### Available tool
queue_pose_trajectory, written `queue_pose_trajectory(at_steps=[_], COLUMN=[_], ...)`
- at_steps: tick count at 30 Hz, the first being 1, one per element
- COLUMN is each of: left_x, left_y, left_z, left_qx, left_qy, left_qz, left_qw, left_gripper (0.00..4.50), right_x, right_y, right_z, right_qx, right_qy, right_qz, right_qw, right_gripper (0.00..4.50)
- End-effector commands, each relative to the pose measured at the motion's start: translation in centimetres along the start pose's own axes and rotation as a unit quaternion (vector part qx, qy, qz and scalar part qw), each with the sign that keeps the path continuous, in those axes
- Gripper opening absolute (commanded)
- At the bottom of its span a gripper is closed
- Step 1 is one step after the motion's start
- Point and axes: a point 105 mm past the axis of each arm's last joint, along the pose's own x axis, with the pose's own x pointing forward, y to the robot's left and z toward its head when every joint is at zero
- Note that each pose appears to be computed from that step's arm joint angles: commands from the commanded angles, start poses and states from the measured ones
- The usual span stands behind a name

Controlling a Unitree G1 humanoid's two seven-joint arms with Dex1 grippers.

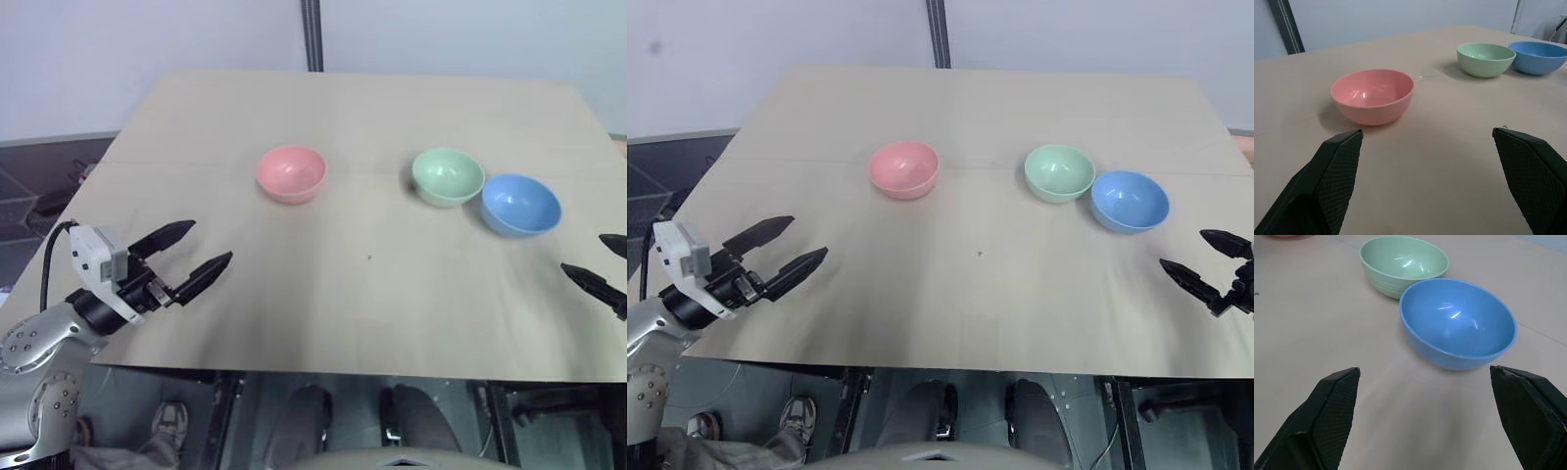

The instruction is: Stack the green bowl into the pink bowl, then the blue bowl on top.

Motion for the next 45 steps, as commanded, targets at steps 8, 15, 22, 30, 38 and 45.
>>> queue_pose_trajectory(at_steps=[8,15,22,30,38,45], left_x=[0.5,1.4,2.9,10.9,17.9,20.2], left_y=[-0.4,-0.3,3.4,5.3,4.3,3.7], left_z=[0.7,1.2,0.8,0.5,-3.2,-2.6], left_qx=[0.008,0.021,0.131,0.384,0.464,0.48], left_qy=[-0.011,-0.014,0.068,0.219,0.272,0.244], left_qz=[-0.022,-0.024,0.098,-0.002,-0.122,-0.156], left_qw=[1.0,0.999,0.984,0.897,0.834,0.828], left_gripper=[4.5,4.5,4.5,4.5,4.5,1.88], right_x=[-0.6,0.7,3.0,9.4,12.0,11.6], right_y=[0.7,1.3,3.5,10.9,13.3,13.5], right_z=[0.7,0.9,2.3,6.6,7.8,7.9], right_qx=[-0.01,-0.01,-0.019,-0.054,-0.076,-0.076], right_qy=[-0.013,-0.028,-0.064,-0.139,-0.154,-0.154], right_qz=[-0.001,0.004,0.031,0.17,0.193,0.173], right_qw=[1.0,1.0,0.997,0.974,0.966,0.97], right_gripper=[4.46,4.46,4.46,4.46,4.46,4.5])
